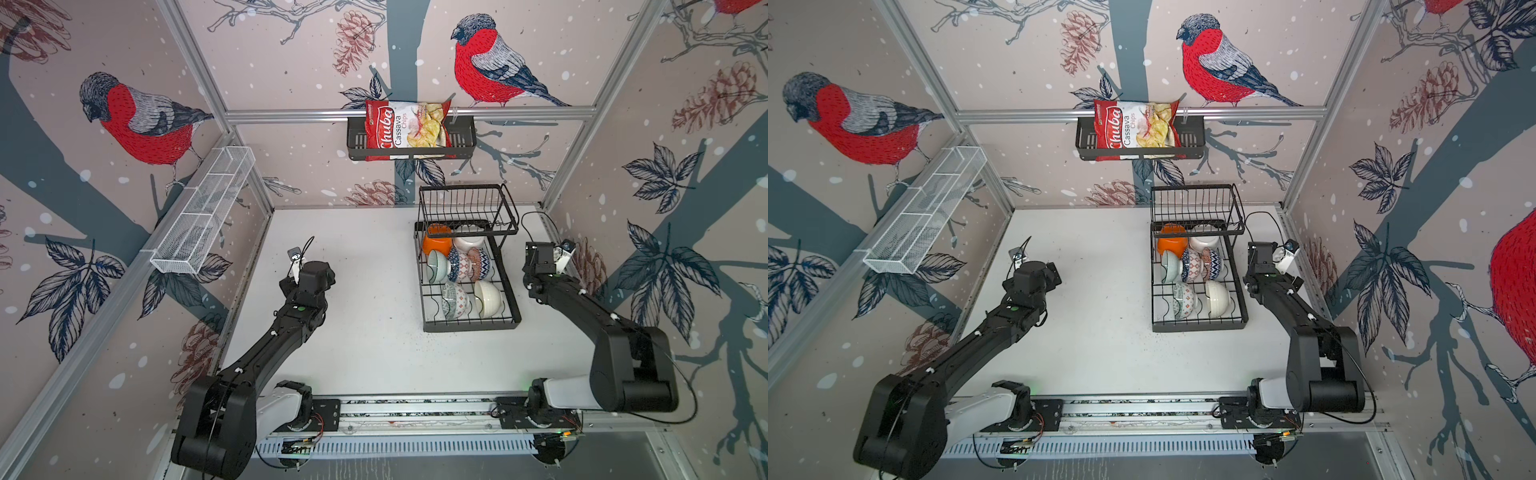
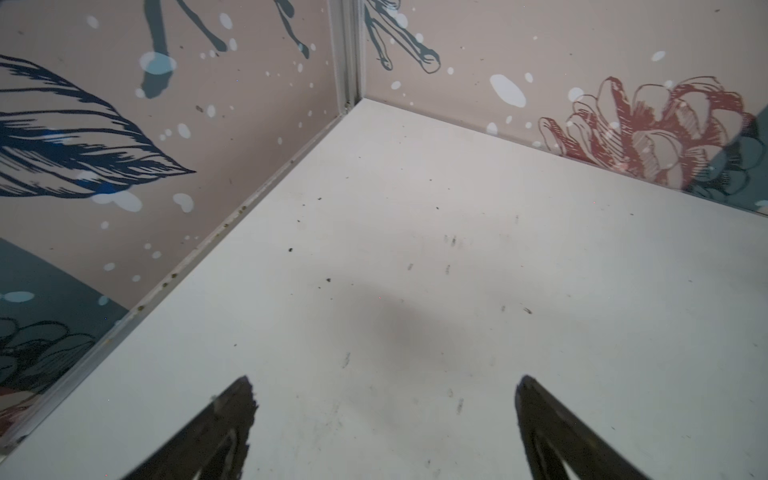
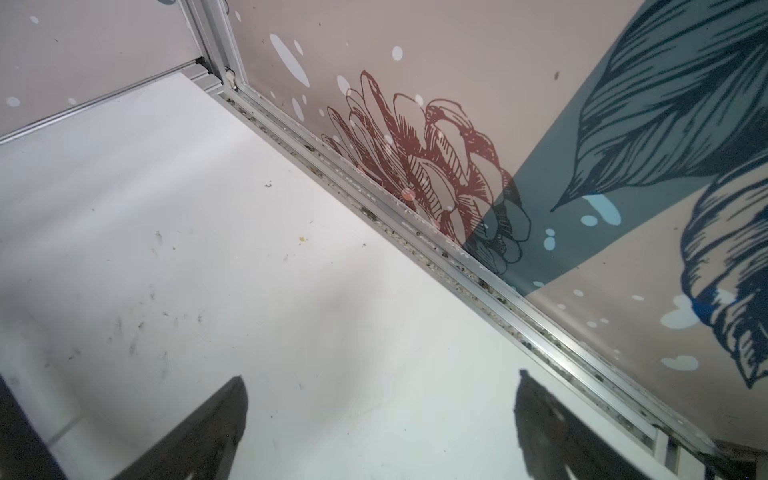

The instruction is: Load the bowls into the dish rack

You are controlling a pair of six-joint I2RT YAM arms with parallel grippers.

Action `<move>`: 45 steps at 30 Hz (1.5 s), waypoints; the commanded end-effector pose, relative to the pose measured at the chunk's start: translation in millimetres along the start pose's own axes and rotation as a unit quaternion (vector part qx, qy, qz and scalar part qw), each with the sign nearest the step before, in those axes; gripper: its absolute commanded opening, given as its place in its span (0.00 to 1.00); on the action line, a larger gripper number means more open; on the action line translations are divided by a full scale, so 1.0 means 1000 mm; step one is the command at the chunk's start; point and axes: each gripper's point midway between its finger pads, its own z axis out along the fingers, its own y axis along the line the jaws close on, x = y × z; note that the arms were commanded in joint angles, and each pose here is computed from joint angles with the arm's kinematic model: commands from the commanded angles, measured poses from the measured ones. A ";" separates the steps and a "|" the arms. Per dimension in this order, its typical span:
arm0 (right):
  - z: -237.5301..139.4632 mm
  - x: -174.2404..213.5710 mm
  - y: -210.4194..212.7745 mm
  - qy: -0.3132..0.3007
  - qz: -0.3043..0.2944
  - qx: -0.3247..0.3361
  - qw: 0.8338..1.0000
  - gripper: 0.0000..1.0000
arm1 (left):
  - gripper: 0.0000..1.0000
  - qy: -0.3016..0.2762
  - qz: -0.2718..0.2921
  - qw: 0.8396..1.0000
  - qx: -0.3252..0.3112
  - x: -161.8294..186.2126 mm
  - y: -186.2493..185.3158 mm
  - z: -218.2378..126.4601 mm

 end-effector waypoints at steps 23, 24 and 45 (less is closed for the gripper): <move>-0.028 0.002 0.015 -0.220 0.069 -0.195 0.953 1.00 | 0.97 -0.128 -0.022 0.992 0.007 -0.003 0.037 0.041; -0.028 0.003 0.019 -0.216 0.062 -0.201 0.953 0.99 | 0.97 -0.135 -0.016 0.991 0.004 -0.003 0.038 0.042; -0.031 0.014 0.050 -0.216 0.001 -0.257 0.942 1.00 | 0.98 -0.173 0.032 0.975 0.137 0.012 -0.001 0.034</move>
